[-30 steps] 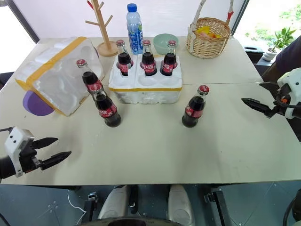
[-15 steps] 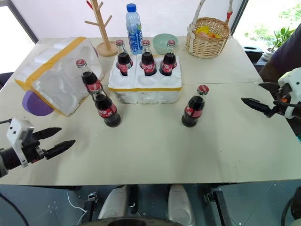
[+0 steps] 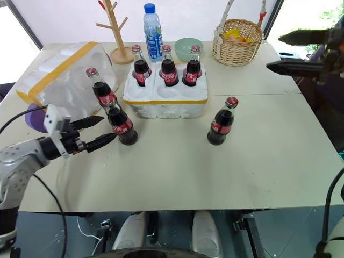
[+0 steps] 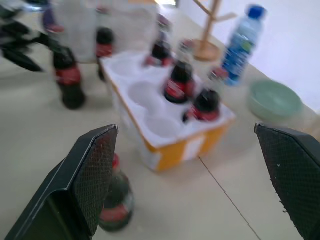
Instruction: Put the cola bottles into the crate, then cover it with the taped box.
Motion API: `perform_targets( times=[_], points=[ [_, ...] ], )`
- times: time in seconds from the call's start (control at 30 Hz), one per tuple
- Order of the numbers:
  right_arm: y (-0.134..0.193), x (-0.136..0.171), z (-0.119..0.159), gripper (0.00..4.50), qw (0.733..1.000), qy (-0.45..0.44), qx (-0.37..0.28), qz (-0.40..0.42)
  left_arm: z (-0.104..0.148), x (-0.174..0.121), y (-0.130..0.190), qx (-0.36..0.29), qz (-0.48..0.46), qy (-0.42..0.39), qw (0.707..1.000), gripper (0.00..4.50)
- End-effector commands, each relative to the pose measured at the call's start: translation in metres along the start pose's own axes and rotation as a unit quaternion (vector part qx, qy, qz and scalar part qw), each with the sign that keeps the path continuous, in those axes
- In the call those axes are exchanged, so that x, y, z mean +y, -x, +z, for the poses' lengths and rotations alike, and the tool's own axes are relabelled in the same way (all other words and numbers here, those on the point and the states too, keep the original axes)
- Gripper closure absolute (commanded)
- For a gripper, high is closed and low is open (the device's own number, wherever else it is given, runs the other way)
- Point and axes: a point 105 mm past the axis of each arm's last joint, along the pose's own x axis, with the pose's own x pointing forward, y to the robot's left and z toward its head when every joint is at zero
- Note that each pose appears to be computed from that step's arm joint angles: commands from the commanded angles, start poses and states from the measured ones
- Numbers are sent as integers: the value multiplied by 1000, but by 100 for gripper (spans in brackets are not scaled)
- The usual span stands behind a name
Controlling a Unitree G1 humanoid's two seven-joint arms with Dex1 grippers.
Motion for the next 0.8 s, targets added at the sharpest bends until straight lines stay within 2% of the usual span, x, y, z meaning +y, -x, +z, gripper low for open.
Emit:
perform_targets(
  times=[0.03, 0.33, 0.47, 0.57, 0.63, 0.8],
  points=[
    [-12, 11, 25, 0, 999, 23, -20, 30, 3, -1, -11, -3, -32, -17, 999, 7],
    [-22, 51, 26, 0, 993, 20, -9, 116, 0, 1, -46, -10, -66, -28, 997, 7],
    [-27, 62, 26, 0, 992, 15, -10, 126, 3, -2, -54, -24, -84, -34, 996, 7],
    [-28, 65, 26, 0, 992, 10, -12, 125, 9, -7, -50, -31, -106, -30, 993, 82],
    [-29, 64, 25, 0, 993, 12, -13, 117, 12, -10, -46, -24, -118, -30, 992, 167],
    [-31, 63, 23, 0, 994, 1, -15, 106, 30, -32, -34, -12, -185, -25, 982, 166]
  ],
)
